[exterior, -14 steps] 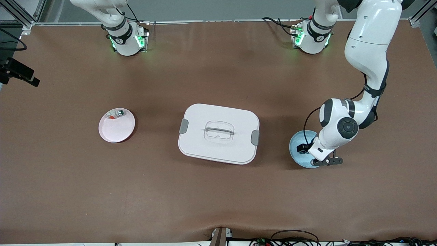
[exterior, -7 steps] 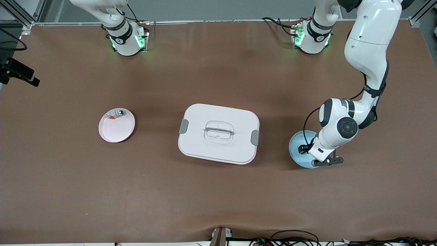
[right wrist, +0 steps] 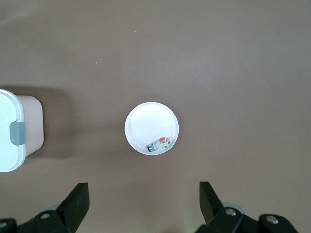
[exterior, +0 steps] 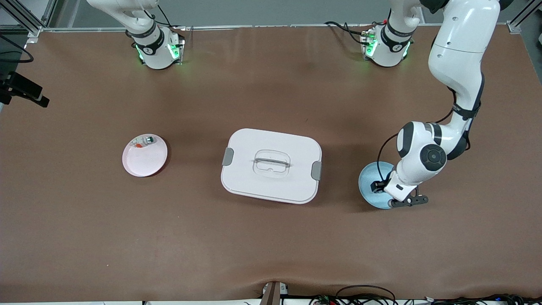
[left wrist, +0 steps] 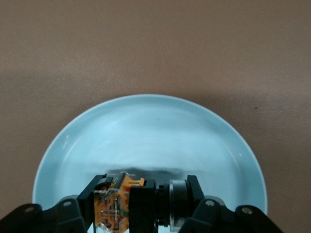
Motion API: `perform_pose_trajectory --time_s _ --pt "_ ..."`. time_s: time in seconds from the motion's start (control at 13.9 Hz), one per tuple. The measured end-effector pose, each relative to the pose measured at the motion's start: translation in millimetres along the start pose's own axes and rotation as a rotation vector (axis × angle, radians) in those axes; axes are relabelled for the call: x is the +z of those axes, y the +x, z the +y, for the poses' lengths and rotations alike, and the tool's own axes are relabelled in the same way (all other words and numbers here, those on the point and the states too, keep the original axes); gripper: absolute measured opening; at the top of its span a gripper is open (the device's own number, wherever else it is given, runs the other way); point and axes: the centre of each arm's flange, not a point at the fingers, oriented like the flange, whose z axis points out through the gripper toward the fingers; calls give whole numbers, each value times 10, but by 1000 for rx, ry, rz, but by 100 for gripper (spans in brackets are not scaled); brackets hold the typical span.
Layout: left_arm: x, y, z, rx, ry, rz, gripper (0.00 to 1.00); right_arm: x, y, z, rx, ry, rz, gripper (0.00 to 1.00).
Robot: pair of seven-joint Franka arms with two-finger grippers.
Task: Transfer orange switch to right arm and place
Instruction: 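Lower the left gripper and close it on the orange switch, then lift the orange switch with the left gripper toward the box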
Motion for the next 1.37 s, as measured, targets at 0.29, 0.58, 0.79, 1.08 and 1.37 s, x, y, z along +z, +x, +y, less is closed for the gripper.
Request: perform_pose_trajectory --time_s 0.29,0.58,0.79,1.08,1.37 --pt "-357 -3 -26 -4 11 -36 72 0 0 1 0 0 0 100" --pt "-702 -72 -59 -6 31 -105 72 -1 1 1 0 0 1 100" --pt "-1101 -137 -74 -5 50 -170 72 -3 3 1 1 0 3 100" --pt "-1685 -169 -44 -17 43 -249 72 -2 9 19 5 0 6 100" --pt "-2302 -194 58 -32 -23 -305 72 11 20 173 35 3 2 100"
